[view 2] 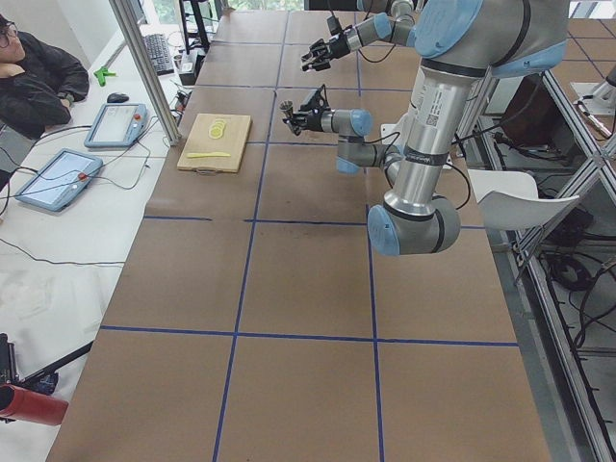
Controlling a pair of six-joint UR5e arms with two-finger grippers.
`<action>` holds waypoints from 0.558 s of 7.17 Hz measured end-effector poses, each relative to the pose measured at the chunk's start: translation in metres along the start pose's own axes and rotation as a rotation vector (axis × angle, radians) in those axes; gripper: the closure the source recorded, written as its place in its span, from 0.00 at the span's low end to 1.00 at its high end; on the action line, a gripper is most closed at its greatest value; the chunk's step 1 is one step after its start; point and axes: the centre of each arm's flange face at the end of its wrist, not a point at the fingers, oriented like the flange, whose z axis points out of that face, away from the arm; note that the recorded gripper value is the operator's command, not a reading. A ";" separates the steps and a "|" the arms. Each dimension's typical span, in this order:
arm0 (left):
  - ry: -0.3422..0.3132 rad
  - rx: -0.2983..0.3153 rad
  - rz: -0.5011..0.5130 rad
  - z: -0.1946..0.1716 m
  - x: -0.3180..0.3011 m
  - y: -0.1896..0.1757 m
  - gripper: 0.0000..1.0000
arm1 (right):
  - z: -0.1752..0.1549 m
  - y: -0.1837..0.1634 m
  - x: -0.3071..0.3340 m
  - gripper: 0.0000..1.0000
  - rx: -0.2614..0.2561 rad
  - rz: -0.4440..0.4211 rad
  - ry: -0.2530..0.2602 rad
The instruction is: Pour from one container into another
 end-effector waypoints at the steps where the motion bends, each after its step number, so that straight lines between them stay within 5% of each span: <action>1: -0.069 0.035 -0.021 -0.006 -0.024 0.003 1.00 | 0.000 0.005 0.012 1.00 -0.009 0.007 0.009; 4: -0.266 0.126 -0.032 -0.036 -0.109 0.022 1.00 | 0.003 0.016 0.037 1.00 -0.029 0.113 0.034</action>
